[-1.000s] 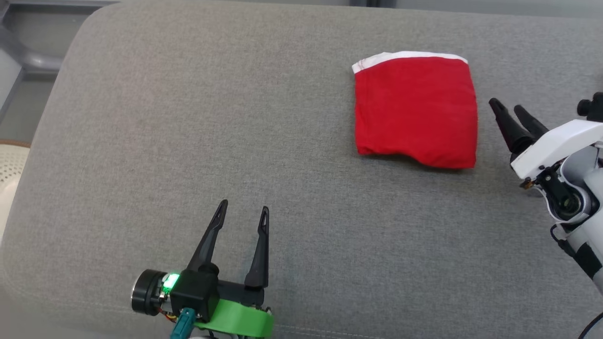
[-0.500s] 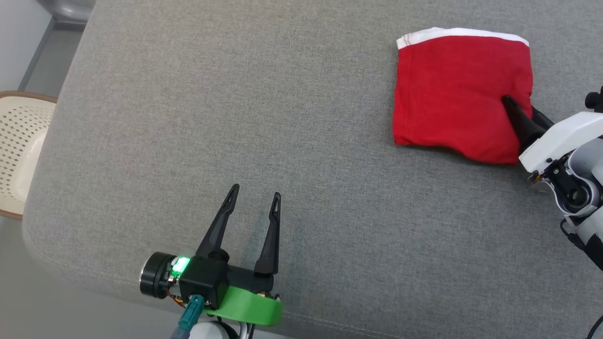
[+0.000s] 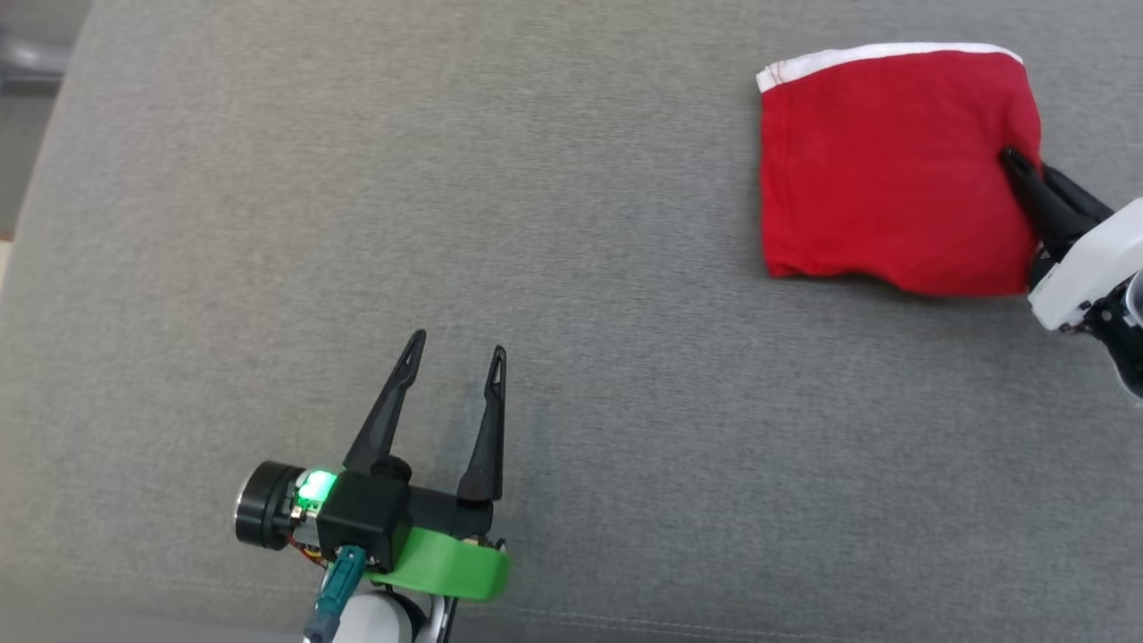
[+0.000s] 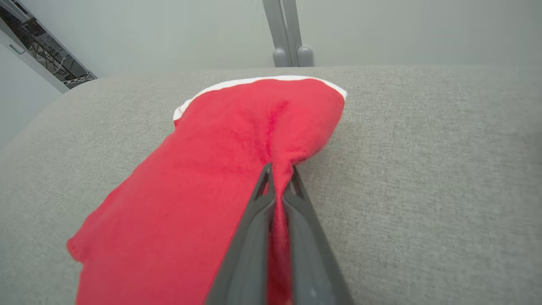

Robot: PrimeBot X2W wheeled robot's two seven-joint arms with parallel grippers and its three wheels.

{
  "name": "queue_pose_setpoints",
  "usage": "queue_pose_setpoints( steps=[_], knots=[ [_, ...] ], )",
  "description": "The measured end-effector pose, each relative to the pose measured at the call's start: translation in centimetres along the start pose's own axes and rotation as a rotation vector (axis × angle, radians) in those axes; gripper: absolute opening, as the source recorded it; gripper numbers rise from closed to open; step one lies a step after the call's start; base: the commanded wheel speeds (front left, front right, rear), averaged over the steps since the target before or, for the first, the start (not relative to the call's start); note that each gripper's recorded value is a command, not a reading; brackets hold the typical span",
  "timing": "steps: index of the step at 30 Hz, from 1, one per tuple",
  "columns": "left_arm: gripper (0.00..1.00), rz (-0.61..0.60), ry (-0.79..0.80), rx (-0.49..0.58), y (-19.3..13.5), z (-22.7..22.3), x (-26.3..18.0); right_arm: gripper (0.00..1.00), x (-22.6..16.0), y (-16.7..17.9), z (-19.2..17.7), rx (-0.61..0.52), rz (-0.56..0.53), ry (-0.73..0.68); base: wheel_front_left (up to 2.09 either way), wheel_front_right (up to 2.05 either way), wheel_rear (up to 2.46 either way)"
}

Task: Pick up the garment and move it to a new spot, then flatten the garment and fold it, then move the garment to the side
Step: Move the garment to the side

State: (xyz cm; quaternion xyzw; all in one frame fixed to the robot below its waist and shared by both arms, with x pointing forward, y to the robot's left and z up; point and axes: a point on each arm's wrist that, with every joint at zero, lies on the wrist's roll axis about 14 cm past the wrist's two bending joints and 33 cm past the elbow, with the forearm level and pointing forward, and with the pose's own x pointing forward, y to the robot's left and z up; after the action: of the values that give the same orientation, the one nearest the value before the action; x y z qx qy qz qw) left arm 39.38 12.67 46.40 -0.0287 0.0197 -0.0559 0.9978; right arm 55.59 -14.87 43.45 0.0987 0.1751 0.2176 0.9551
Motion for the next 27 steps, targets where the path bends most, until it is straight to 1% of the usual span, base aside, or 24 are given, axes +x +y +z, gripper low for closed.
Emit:
queue_pose_setpoints(
  steps=[9,13,18,27],
  knots=[
    [1.0,-0.111,-0.033,0.024,-2.2,0.1,3.0,0.0,-4.2,-6.3,4.0,-0.164,-0.132,-0.05,0.0,0.0,0.0],
    [1.0,-0.153,-0.036,0.031,-3.0,-0.4,4.3,0.0,-5.0,-9.0,5.2,-0.23,-0.183,-0.06,0.0,0.0,0.0],
    [1.0,-0.193,-0.031,0.04,-3.6,-1.4,5.8,0.0,-5.6,-12.0,6.0,-0.31,-0.236,-0.049,0.0,0.0,0.0],
    [1.0,-0.25,-0.01,0.026,-4.8,-3.6,7.7,0.0,-8.3,-18.0,7.4,-0.462,-0.352,0.015,0.0,0.0,0.0]
  ],
)
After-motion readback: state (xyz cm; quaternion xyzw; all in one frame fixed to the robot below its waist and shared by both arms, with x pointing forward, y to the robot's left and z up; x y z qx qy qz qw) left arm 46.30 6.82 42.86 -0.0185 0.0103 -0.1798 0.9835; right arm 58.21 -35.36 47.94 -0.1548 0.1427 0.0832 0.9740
